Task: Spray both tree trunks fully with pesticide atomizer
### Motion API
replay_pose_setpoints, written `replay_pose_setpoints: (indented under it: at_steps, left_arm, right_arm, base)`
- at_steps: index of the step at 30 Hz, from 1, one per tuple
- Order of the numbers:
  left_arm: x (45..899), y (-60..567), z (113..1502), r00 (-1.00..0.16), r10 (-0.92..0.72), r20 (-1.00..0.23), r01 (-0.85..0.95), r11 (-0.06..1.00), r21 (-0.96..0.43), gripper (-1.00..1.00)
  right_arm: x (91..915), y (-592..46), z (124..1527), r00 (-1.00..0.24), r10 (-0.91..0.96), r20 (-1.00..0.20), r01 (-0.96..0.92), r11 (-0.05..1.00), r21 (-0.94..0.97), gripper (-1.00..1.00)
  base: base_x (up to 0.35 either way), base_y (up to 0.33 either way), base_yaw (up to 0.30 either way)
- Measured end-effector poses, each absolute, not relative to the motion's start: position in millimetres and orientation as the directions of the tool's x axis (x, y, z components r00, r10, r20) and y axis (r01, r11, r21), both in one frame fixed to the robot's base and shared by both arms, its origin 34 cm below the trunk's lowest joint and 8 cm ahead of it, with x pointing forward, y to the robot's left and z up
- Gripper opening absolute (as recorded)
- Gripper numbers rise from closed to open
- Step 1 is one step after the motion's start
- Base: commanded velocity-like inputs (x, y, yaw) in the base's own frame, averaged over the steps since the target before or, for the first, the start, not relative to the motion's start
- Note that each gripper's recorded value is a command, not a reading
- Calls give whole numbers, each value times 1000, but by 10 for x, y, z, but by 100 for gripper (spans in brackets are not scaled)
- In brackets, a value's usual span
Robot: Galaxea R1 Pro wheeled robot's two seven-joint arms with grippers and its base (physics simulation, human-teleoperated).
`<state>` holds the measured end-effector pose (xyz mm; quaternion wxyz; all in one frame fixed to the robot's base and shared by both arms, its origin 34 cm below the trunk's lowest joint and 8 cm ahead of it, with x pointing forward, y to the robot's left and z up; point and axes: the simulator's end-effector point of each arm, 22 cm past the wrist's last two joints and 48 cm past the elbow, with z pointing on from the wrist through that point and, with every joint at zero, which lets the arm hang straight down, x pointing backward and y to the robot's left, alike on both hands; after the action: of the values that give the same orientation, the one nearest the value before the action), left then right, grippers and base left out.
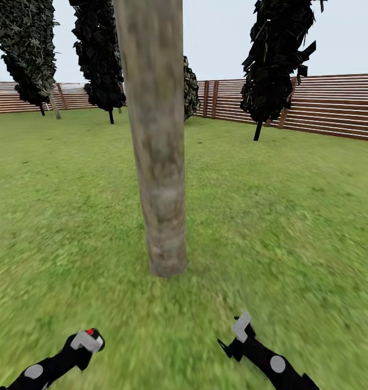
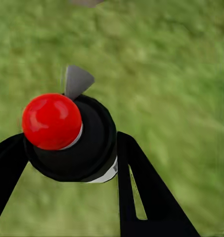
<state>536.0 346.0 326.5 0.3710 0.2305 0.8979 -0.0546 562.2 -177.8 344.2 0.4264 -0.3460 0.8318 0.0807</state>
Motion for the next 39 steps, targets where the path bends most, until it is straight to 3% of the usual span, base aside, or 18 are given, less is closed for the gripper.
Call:
replay_pose_setpoints:
  at_steps: [5, 11, 19, 20, 39]
  left_arm:
    - [5371, 3206, 3323, -596, 528, -605, 669, 743, -10, -100]
    - [5236, 2961, 3509, -491, 696, -523, 850, 515, -113, -100]
    - [5271, 2912, 3627, -479, 722, -500, 867, 478, -140, -100]
    - [5269, 2893, 3626, -476, 723, -501, 869, 474, -141, -100]
    - [5175, 1670, 3615, -353, 743, -568, 935, 305, -183, -100]
  right_arm:
    - [5784, -1382, 3716, -334, -533, -778, -799, 598, -66, 100]
    - [5833, -1189, 3931, -258, -584, -769, -895, 445, -39, 100]
    - [5770, -1112, 3960, -260, -601, -756, -918, 397, 0, 100]
    - [5758, -1063, 3967, -258, -598, -759, -920, 392, 4, -100]
    - [5670, -144, 4280, -167, -549, -819, -960, 281, 8, -100]
  base:
    - [0, 0, 0]
    - [0, 0, 0]
    - [0, 0, 0]
    - [0, 0, 0]
    - [0, 0, 0]
